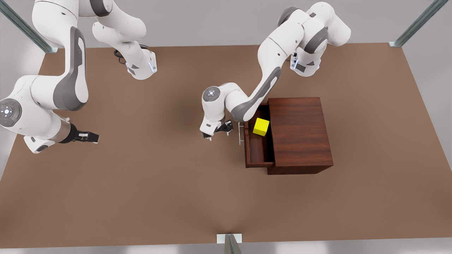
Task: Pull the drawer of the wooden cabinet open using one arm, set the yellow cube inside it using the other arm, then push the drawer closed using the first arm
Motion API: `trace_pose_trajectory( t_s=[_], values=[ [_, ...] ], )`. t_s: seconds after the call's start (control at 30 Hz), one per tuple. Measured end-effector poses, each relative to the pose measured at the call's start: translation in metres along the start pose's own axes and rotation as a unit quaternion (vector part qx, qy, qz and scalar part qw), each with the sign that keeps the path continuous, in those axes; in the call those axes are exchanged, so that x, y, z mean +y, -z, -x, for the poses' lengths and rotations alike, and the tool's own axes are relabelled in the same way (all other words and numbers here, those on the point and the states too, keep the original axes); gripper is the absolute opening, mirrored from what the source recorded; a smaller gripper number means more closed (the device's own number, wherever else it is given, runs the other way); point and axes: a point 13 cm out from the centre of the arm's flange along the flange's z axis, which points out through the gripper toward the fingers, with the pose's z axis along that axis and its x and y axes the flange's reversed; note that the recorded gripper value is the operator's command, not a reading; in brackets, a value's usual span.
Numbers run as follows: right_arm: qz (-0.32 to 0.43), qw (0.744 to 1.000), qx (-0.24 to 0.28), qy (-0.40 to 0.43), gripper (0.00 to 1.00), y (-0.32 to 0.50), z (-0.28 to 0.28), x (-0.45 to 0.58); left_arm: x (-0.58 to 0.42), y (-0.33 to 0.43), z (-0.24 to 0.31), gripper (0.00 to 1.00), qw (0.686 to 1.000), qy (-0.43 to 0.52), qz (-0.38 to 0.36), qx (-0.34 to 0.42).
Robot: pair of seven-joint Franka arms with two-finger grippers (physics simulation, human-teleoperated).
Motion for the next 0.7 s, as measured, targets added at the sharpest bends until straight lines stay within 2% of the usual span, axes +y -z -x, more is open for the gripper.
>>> trace_pose_trajectory(
  t_s=[0.37, 0.5, 0.7],
  values=[
    [-0.001, 1.000, 0.000, -0.015, 1.00, 0.000, 0.000, 0.001, 0.024, 0.021, 0.017, 1.00, 1.000, -0.015, 0.013, 0.009],
    [-0.001, 1.000, 0.001, -0.018, 1.00, -0.001, 0.000, 0.000, 0.062, 0.008, 0.020, 1.00, 0.999, -0.030, 0.037, 0.022],
    [-0.002, 1.000, 0.002, -0.022, 1.00, -0.003, 0.000, 0.001, 0.072, 0.004, 0.025, 1.00, 0.998, -0.054, 0.031, 0.022]
  ],
)
